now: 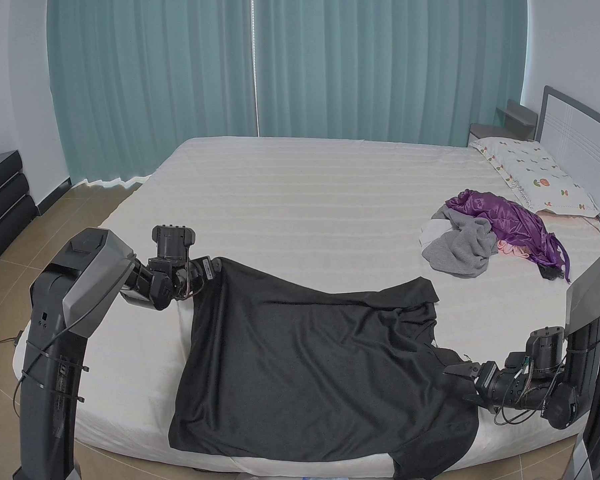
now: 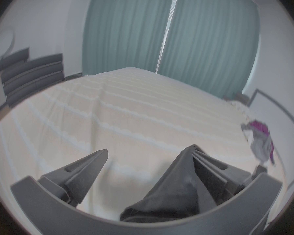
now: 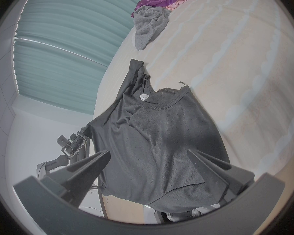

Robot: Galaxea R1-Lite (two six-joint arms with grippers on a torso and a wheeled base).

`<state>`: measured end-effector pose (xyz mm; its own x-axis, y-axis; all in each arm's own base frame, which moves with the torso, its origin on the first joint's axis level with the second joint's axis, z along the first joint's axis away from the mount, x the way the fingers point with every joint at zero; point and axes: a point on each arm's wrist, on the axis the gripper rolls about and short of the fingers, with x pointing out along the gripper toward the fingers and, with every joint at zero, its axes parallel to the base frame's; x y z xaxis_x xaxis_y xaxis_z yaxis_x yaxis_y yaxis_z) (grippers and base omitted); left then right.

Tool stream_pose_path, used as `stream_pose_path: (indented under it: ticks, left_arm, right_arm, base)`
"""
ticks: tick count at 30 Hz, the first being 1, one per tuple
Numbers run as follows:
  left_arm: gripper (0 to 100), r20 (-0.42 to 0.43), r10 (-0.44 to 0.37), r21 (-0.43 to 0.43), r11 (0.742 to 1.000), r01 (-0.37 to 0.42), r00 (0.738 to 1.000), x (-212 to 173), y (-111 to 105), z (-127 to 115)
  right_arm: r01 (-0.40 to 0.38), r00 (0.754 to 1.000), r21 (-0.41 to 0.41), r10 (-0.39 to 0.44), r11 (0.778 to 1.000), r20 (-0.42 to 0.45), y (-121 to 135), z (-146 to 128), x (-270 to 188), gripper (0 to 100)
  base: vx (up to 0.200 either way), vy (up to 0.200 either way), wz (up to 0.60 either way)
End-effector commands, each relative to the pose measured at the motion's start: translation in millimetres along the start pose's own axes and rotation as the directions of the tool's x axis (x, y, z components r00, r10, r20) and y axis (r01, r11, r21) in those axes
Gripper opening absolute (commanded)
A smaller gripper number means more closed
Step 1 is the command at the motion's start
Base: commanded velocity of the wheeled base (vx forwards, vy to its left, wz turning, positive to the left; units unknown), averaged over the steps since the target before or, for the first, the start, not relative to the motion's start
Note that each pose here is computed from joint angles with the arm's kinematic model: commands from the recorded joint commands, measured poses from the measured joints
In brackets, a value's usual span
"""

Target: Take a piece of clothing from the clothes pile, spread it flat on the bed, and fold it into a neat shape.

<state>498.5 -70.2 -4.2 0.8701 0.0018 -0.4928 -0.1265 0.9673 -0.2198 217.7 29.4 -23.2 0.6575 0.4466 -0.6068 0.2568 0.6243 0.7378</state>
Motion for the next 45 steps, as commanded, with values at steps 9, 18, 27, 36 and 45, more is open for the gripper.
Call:
stream_pose_path:
  ticks: [9, 18, 27, 36, 45]
  left_arm:
    - [100, 0.071, 0.02, -0.336, 0.942, 0.005, 0.997, 37.9, 25.1, 12.7]
    - [100, 0.033, -0.02, -0.374, 0.927, 0.031, 0.999, 44.9, 36.2, 3.2]
    - [100, -0.065, -0.172, -0.47, 0.874, 0.122, 0.983, 39.0, 28.9, 4.3]
    - [100, -0.068, -0.162, -0.439, 0.891, 0.116, 0.985, 44.1, 31.3, -1.3]
    - [0, -0.061, -0.153, -0.44, 0.891, 0.111, 0.986, 47.5, 33.6, -0.7]
  right_arm:
    - [-0.006, 1.0, -0.003, 0.006, 1.0, 0.004, 0.5, -0.1, -0.9, 100]
    - [-0.006, 1.0, -0.008, 0.006, 1.0, -0.007, 1.5, -2.6, -0.8, 100]
    - [-0.003, 1.0, -0.007, 0.003, 1.0, -0.01, 1.2, -3.6, -1.5, 100]
    - [-0.004, 1.0, -0.007, 0.004, 1.0, -0.009, 1.3, -3.5, -1.5, 100]
    - [-0.004, 1.0, -0.007, 0.004, 1.0, -0.009, 1.4, -3.3, -1.2, 100]
  base:
    - [0.0, 0.0, 0.0]
    - [0.0, 0.0, 0.0]
    - [0.0, 0.0, 0.0]
    - [0.0, 0.0, 0.0]
    - [0.0, 0.0, 0.0]
